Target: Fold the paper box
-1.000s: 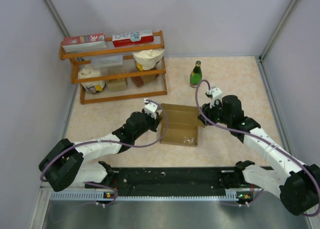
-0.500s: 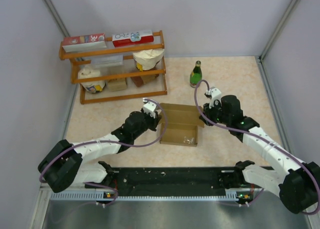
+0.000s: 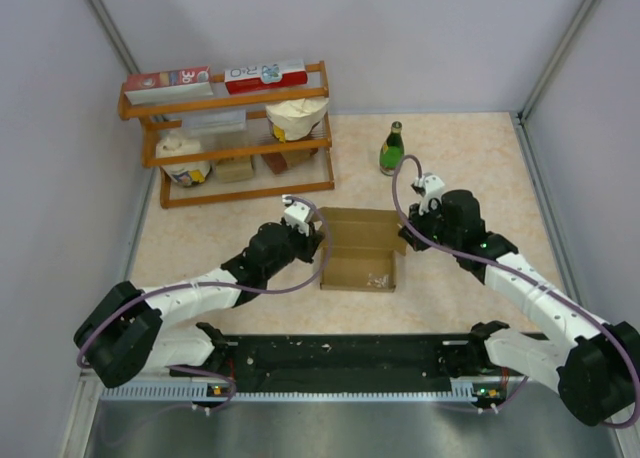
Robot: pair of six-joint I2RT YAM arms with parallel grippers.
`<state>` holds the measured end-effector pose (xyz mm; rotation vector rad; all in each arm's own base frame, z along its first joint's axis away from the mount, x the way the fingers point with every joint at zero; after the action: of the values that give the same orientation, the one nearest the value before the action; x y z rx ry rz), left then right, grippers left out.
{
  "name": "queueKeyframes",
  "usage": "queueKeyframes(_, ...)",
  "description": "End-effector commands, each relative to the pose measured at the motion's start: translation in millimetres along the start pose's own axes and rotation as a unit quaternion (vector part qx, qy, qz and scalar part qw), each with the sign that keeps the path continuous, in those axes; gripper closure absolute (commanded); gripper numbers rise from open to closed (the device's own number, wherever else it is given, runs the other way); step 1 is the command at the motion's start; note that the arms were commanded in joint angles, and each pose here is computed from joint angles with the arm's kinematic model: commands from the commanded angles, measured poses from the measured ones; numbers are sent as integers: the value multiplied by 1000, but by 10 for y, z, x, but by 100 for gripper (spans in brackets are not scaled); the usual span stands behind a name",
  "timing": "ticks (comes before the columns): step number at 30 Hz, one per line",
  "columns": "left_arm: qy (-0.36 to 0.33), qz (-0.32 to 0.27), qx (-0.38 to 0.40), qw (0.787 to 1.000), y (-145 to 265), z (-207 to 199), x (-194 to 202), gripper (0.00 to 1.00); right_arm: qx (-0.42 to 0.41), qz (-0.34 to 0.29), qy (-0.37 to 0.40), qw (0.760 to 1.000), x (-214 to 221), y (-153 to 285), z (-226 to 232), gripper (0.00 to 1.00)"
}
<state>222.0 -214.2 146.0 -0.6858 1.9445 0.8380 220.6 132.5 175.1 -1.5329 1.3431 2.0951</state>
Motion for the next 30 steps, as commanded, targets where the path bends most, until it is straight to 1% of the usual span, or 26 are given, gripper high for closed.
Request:
queueKeyframes(1,29,-27,17,999,-6,-103,-166,86,43,-68,-17,997,-246,41,-53,100)
queueKeyframes(5,31,-37,1,999,-47,-87,-220,85,72,-114,-12,991,-401,89,-90,100)
queueKeyframes(8,30,-48,-11,998,-96,-79,-271,85,89,-137,-2,986,-490,69,-118,100)
queueKeyframes(13,32,-58,-16,998,-205,-95,-345,84,96,-132,9,987,-503,-78,-135,100)
queueKeyframes(19,45,-51,-23,997,-349,-101,-333,84,121,-135,15,983,-503,-202,-89,100)
queueKeyframes(27,55,-58,-70,994,-358,6,-307,82,136,-153,9,979,-480,-212,-64,100)
queueKeyframes(28,57,-61,-74,994,-353,12,-320,82,137,-153,8,979,-473,-211,-62,100)
queueKeyframes(29,56,-62,-78,993,-345,20,-320,85,138,-153,9,979,-469,-209,-63,100)
queueKeyframes(30,56,-62,-78,993,-343,14,-324,92,136,-153,9,979,-469,-210,-57,100)
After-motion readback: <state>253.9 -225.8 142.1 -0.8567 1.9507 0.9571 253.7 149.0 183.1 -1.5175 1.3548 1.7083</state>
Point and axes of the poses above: each gripper's point midway between its finger pads, its own y axis back along the fingers, its own z axis along the line the jaws close on, x = y × z, the point moved 7 cm from there along y, back along the fingers, and after that the axes turned 13 degrees about y, right-handed, at the moved point
